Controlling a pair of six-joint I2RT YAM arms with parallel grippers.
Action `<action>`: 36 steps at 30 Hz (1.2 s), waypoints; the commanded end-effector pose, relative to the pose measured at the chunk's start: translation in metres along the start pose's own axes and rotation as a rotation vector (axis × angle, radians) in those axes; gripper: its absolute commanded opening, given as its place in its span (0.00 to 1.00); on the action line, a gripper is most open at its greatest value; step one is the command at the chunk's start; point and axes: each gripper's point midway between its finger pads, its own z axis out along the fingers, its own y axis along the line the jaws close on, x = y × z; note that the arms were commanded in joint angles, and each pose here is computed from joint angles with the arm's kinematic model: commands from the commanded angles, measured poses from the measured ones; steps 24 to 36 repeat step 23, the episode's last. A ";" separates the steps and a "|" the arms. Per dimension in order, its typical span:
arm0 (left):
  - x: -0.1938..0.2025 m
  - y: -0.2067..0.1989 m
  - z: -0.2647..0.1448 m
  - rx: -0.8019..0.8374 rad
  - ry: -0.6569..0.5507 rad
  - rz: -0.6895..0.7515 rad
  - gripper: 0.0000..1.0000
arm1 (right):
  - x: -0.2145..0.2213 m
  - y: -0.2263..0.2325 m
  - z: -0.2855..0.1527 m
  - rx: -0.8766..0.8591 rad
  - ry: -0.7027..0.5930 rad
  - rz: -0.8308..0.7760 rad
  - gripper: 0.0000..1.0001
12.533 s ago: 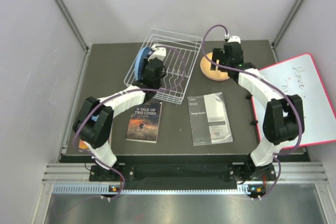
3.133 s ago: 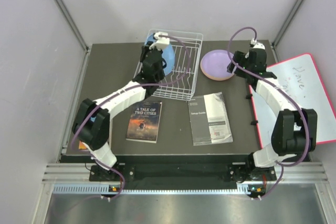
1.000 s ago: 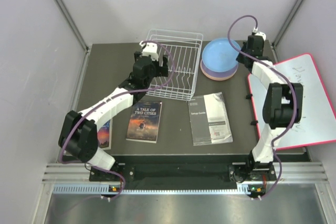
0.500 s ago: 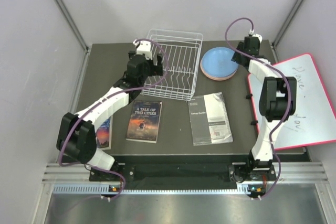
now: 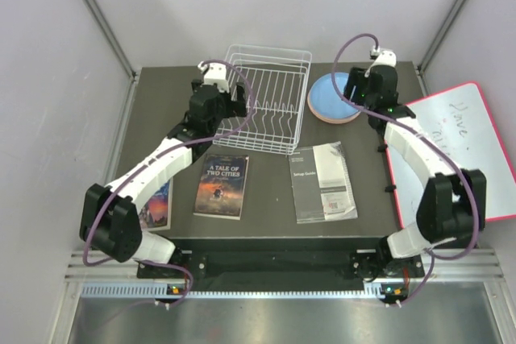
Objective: Unload the plates from the dish rack
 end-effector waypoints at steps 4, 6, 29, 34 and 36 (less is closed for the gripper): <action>-0.023 0.006 -0.019 -0.011 -0.093 -0.027 0.98 | 0.034 0.006 -0.053 0.047 -0.140 -0.095 0.70; -0.018 0.008 -0.022 -0.016 -0.088 -0.033 0.98 | 0.038 0.004 -0.063 0.063 -0.187 -0.109 0.70; -0.009 0.026 -0.051 -0.052 -0.143 -0.020 0.98 | 0.068 -0.039 -0.105 0.236 -0.310 -0.106 1.00; -0.009 0.026 -0.051 -0.052 -0.143 -0.020 0.98 | 0.068 -0.039 -0.105 0.236 -0.310 -0.106 1.00; -0.009 0.026 -0.051 -0.052 -0.143 -0.020 0.98 | 0.068 -0.039 -0.105 0.236 -0.310 -0.106 1.00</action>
